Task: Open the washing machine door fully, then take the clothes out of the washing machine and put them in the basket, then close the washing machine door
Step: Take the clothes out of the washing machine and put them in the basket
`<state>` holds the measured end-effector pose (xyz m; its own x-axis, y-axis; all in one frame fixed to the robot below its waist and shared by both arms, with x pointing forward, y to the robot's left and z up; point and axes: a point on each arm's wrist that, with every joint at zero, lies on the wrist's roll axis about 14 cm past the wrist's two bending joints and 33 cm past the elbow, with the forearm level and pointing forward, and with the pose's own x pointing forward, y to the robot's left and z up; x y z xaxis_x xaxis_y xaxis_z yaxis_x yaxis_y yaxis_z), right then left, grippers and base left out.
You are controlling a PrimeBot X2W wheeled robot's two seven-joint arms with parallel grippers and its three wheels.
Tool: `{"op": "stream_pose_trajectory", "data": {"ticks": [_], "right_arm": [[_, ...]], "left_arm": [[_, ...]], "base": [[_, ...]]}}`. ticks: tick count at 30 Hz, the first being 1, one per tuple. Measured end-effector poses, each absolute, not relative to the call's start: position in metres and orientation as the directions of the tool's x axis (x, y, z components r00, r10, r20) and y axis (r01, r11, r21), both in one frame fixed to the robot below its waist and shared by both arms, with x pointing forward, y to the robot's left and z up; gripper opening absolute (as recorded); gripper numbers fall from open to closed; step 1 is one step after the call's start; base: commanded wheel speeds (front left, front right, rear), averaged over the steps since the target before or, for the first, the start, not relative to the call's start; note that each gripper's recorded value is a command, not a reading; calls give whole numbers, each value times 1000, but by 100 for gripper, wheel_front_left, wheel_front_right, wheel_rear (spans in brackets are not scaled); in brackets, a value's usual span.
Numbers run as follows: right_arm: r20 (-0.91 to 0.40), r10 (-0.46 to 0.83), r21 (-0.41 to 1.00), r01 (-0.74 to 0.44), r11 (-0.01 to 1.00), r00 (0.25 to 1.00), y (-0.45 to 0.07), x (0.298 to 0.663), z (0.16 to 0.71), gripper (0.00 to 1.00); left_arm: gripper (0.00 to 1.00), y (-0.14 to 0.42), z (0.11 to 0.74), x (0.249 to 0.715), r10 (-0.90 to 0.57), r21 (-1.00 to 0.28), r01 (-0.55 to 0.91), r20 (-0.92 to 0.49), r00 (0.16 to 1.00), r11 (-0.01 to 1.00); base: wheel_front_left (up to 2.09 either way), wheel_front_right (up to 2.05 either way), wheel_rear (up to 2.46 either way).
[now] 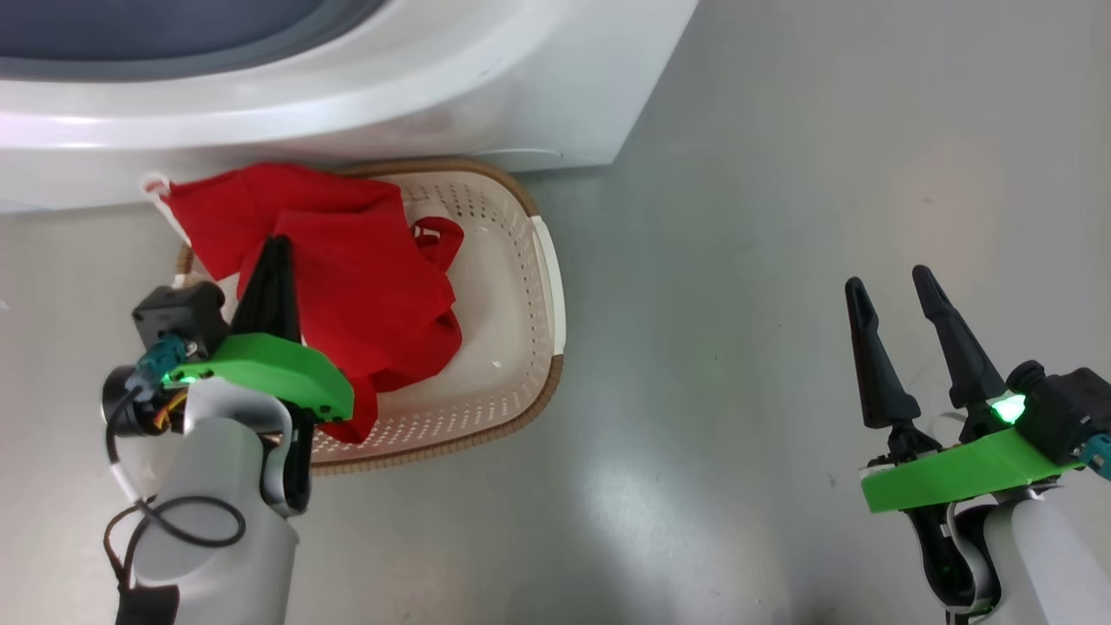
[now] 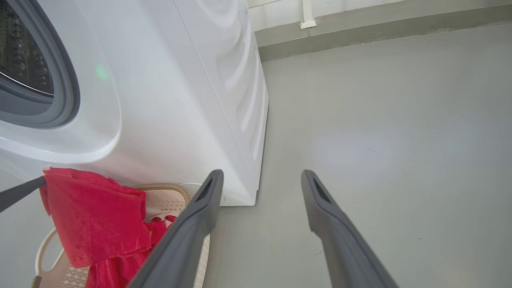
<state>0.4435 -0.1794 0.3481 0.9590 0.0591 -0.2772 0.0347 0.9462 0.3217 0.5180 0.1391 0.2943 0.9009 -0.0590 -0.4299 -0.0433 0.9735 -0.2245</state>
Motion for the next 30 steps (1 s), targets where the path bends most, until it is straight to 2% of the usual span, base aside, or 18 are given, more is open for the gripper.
{"op": "stream_pose_trajectory", "data": {"ticks": [16, 30], "right_arm": [[-323, 41, 314, 66, 947, 946, -185, 451, 320, 100], [-346, 43, 307, 69, 949, 937, -186, 453, 307, 100]], "left_arm": [[0, 122, 205, 490, -113, -185, -17, -667, 736, 983], [0, 117, 177, 488, -126, -169, 0, -735, 667, 986]], "base": [[0, 0, 0], [0, 0, 0]]}}
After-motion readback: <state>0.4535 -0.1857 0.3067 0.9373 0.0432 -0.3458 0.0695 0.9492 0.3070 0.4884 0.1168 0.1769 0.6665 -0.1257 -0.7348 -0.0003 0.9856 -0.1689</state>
